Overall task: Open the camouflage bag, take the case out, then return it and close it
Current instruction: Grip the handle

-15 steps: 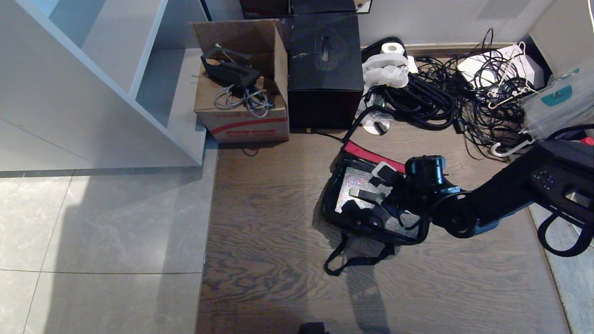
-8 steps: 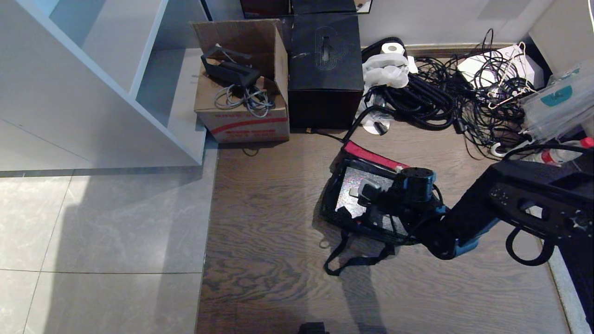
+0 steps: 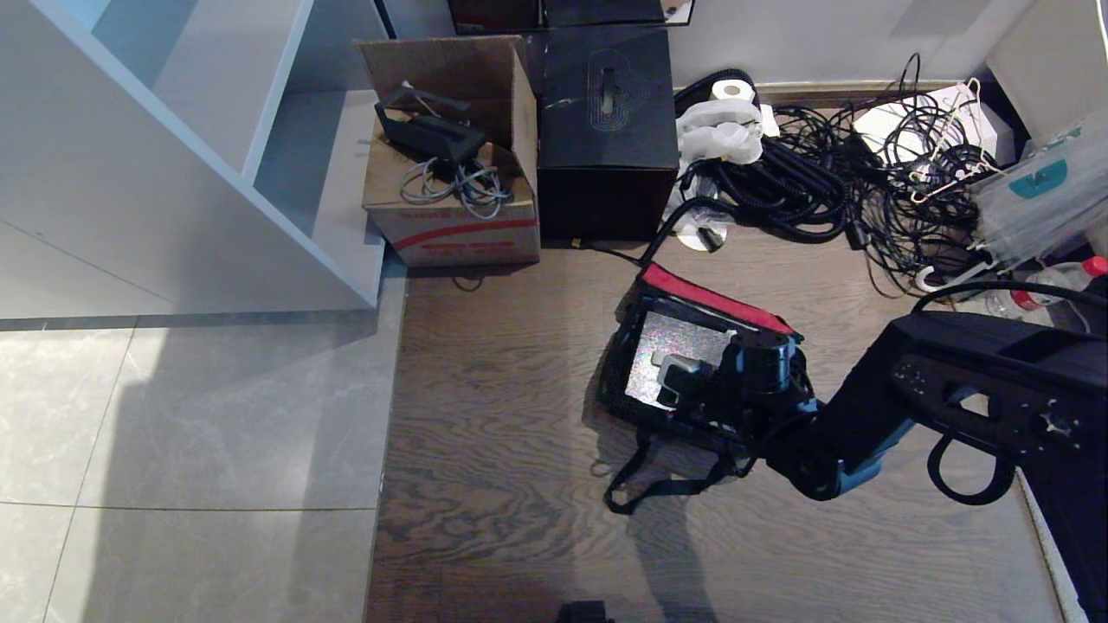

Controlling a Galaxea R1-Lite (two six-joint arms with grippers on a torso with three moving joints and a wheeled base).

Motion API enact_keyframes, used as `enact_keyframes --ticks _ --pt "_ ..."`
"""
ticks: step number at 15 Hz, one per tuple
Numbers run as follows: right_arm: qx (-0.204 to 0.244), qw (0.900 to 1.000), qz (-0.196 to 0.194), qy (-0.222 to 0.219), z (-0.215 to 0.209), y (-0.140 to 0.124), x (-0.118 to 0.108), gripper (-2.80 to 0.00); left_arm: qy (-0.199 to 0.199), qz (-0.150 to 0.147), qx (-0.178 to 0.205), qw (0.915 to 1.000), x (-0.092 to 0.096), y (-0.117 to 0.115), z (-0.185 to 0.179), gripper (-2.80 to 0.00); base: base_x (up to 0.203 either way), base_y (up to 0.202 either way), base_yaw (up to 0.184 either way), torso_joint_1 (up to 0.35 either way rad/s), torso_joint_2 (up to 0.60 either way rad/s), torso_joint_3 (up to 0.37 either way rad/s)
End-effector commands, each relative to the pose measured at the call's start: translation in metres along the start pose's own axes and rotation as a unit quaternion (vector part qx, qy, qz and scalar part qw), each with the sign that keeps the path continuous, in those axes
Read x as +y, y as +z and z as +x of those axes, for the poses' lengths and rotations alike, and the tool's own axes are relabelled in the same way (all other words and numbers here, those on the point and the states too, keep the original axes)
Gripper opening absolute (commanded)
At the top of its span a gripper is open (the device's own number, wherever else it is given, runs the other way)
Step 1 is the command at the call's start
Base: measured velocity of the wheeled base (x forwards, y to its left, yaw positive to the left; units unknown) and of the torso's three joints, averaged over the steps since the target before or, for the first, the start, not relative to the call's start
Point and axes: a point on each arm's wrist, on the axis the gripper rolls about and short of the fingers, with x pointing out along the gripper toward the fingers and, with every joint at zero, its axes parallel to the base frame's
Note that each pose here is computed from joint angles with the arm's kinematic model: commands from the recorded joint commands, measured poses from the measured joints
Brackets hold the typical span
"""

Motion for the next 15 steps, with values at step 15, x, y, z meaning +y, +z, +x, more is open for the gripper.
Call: enact_keyframes --ticks 15 --pt "0.095 0.982 0.083 -0.143 0.047 0.002 -0.026 0.0 0.0 0.0 0.0 1.0 0.0 0.0 0.0 -2.8 0.0 0.0 0.0 0.0 0.0 0.0"
